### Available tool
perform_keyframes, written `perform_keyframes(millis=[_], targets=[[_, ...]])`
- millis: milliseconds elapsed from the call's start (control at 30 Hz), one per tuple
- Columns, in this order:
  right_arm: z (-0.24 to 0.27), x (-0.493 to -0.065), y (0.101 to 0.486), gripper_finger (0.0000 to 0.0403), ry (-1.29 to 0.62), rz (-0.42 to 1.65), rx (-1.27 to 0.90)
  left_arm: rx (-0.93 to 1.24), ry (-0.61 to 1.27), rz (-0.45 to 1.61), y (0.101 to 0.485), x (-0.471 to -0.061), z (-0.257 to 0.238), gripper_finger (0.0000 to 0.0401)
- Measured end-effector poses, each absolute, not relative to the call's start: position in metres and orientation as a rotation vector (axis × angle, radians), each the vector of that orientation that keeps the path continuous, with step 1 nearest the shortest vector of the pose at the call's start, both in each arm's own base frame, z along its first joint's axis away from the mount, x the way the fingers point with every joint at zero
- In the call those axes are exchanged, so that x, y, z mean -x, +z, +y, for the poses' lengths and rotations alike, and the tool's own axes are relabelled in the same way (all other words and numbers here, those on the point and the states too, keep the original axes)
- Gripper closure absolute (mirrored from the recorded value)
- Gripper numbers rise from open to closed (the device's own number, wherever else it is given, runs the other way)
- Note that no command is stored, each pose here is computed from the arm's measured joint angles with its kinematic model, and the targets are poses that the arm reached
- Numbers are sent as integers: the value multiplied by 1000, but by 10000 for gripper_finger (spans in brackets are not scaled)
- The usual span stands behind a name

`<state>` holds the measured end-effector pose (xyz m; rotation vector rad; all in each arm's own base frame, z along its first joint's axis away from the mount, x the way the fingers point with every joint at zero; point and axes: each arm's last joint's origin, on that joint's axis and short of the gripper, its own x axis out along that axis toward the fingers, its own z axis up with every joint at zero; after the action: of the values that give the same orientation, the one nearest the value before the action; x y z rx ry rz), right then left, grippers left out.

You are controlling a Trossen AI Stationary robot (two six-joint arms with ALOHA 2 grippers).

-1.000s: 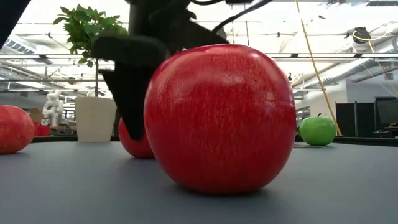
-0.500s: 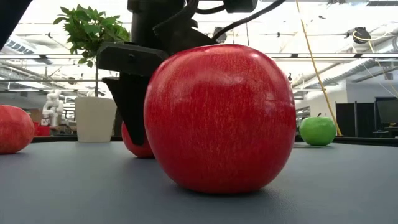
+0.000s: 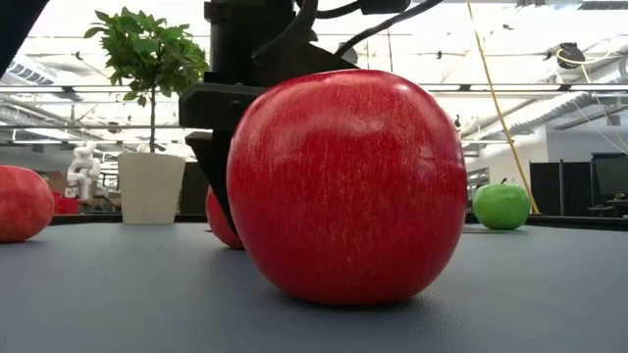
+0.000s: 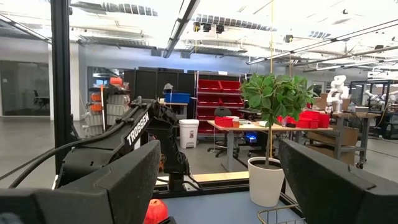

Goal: Build produce basket
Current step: Put the red apple into the wire basket

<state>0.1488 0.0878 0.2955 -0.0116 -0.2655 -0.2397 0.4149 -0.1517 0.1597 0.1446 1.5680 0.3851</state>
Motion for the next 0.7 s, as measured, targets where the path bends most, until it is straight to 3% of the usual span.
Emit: perform_keyframes(millis=[100,300,700], targets=[[88,-149,296,83,-240,-265,13,-141,412,1553,161,-415,-150,65],[88,-149,296,83,-241,-266,13,-89,494,1502,178,-413,-141,67],[88,-148,296,83,-242,-271,13,-114,701,1138,275,-396,-100,53]])
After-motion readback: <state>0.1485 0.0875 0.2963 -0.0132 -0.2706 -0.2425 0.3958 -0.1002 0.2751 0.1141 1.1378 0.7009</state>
